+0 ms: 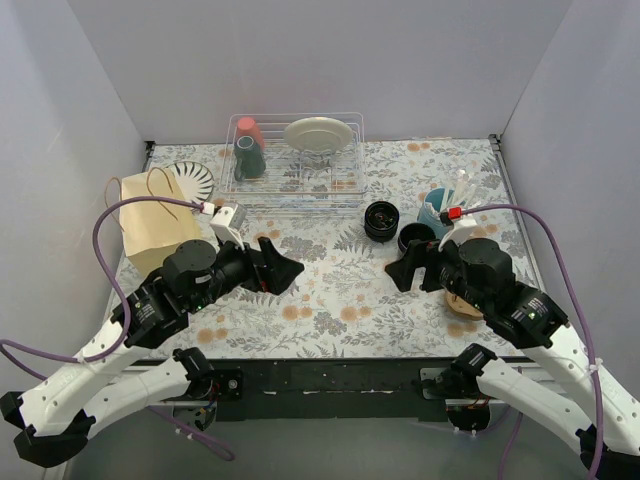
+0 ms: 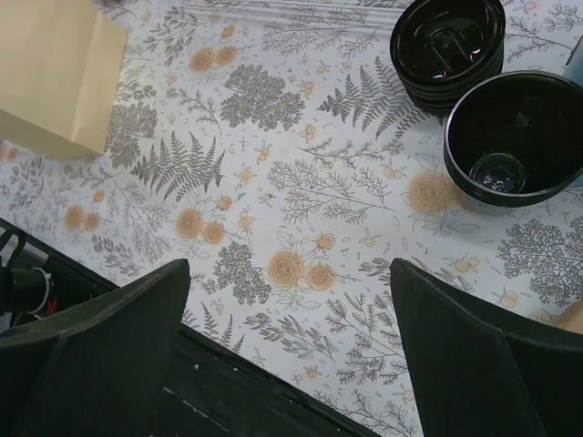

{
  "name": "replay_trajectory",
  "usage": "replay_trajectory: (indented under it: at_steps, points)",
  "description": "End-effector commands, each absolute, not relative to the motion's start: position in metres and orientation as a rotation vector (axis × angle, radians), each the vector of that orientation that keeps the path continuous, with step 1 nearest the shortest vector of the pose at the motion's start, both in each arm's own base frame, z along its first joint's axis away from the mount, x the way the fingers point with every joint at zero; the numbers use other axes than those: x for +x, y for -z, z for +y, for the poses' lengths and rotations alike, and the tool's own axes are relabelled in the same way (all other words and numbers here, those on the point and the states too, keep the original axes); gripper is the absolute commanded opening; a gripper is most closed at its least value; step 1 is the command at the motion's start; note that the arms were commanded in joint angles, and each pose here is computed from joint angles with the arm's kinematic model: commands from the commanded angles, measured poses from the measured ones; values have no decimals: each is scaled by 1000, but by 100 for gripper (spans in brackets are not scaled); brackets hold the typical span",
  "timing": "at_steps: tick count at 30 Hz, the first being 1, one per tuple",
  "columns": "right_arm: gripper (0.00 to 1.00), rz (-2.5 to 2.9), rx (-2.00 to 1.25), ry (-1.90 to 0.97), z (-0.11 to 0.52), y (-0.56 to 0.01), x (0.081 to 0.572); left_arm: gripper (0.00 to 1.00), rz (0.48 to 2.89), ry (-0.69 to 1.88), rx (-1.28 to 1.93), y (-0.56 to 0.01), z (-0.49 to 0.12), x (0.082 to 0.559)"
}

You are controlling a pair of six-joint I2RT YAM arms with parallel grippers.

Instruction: Pack the takeout coffee

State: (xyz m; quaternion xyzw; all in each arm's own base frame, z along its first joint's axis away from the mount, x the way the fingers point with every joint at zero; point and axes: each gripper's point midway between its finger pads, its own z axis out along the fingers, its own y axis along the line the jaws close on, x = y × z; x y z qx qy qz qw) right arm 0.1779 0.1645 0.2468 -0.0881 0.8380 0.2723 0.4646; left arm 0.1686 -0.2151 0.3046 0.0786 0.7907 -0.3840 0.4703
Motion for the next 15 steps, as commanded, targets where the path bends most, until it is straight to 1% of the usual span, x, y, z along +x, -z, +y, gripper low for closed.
replay_trajectory:
  at_steps: [1,7,10,11,13,15]
  points:
    - [99,2030,-147,-629,157,-254,187,98,1902,943,191,-313,-212,168]
    - [99,2031,-67,-551,143,-254,193,98,1902,928,184,-312,-207,167]
    - [96,2035,-43,-474,132,-253,198,98,1898,910,184,-308,-205,169]
    - [92,2036,-18,-433,126,-252,201,98,1885,907,186,-309,-204,170]
    - [88,2053,95,-281,105,-246,211,98,1878,893,200,-306,-204,170]
    - [82,2084,127,-175,97,-238,218,98,1856,892,203,-308,-203,172]
